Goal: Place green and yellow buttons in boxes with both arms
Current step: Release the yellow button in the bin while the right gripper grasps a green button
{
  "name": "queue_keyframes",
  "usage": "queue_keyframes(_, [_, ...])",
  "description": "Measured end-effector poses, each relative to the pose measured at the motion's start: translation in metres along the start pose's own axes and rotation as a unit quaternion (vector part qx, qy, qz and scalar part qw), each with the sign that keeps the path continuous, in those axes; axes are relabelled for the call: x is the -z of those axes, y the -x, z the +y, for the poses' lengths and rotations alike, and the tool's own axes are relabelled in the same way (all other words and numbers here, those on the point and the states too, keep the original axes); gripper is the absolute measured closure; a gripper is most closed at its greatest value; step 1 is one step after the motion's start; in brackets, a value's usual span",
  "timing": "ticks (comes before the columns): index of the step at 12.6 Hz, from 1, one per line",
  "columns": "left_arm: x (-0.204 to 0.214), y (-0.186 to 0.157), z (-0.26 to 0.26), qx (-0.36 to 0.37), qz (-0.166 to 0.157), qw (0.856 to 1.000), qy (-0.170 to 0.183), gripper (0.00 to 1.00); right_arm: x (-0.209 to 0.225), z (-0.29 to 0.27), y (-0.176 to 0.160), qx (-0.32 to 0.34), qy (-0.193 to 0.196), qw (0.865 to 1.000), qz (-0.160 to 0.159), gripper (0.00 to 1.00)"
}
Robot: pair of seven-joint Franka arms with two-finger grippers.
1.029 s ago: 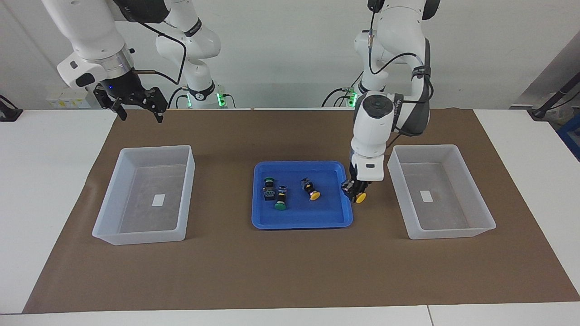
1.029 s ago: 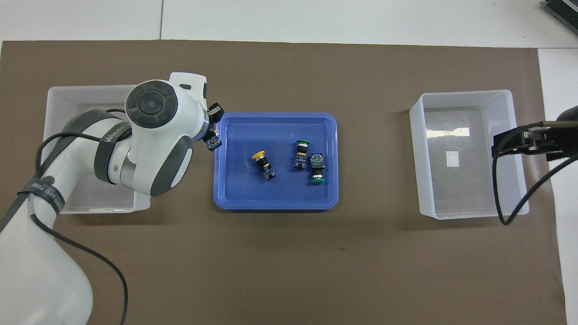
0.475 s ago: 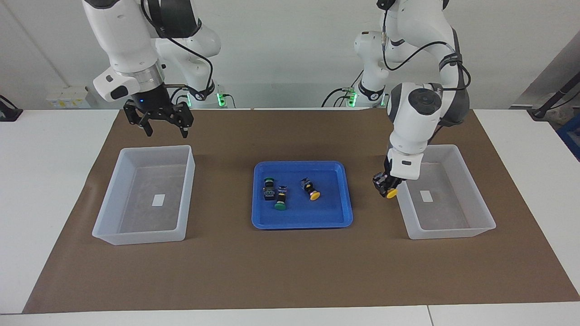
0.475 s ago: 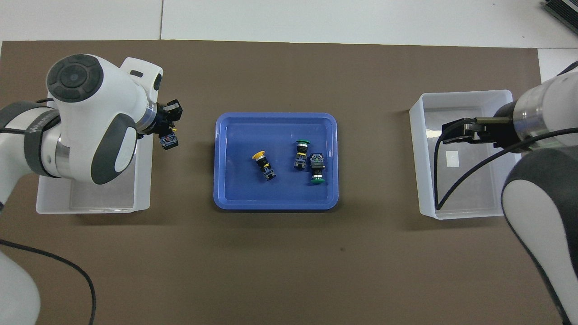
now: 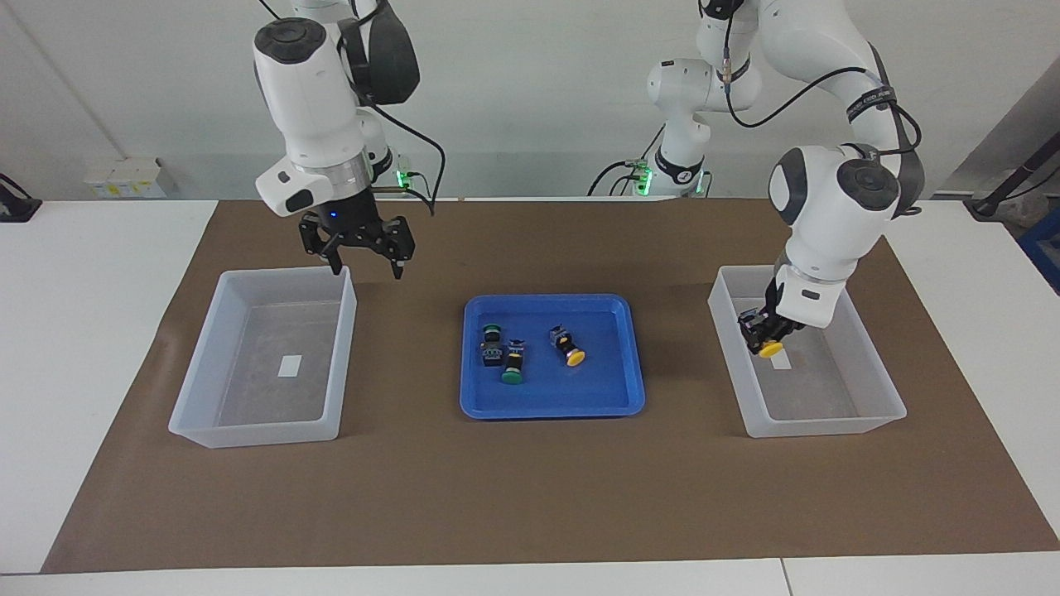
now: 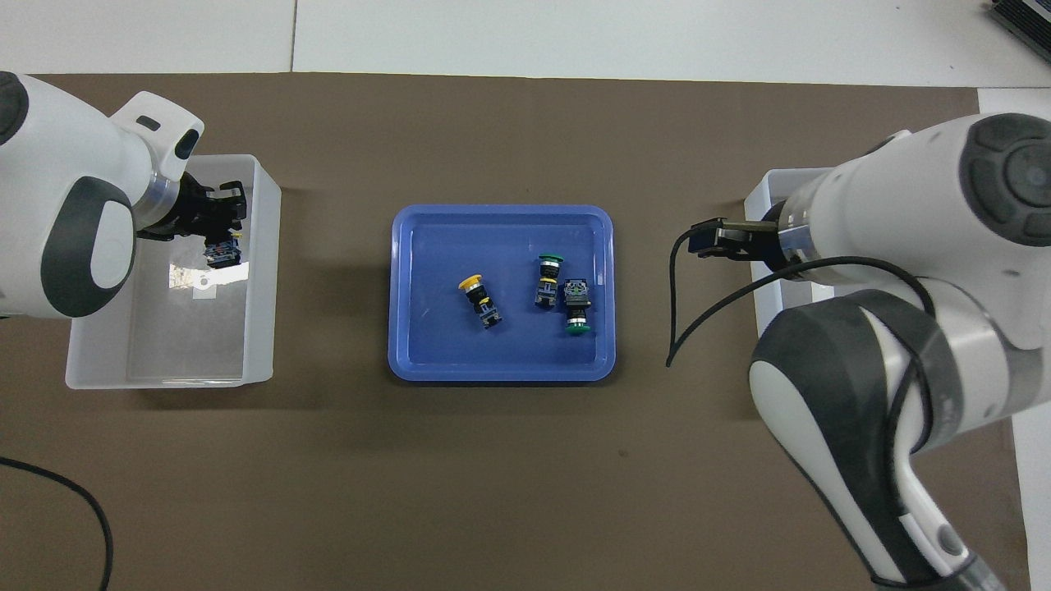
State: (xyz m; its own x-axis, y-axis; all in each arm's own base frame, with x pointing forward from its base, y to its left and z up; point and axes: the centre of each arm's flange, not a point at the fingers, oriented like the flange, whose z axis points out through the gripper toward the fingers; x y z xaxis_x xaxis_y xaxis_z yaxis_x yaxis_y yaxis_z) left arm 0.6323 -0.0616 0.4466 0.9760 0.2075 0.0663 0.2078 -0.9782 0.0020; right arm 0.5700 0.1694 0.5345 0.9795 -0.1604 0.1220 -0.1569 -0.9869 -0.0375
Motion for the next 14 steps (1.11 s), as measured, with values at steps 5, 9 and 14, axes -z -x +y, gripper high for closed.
queue_keyframes(5, [-0.004, -0.015, -0.052, -0.054, 0.006, 0.999, -0.001, 0.67, -0.057, -0.075, 0.012, -0.032, -0.01, 0.999, 0.013, 0.0])
queue_keyframes(9, [-0.051, -0.007, -0.06, -0.065, 0.036, 0.997, 0.003, 0.67, -0.118, -0.125, 0.026, -0.052, -0.003, 0.998, 0.028, 0.0])
queue_keyframes(14, [-0.078, 0.003, -0.062, -0.073, 0.043, 0.996, 0.004, 0.67, -0.177, -0.178, 0.057, -0.047, 0.02, 0.998, 0.04, 0.07])
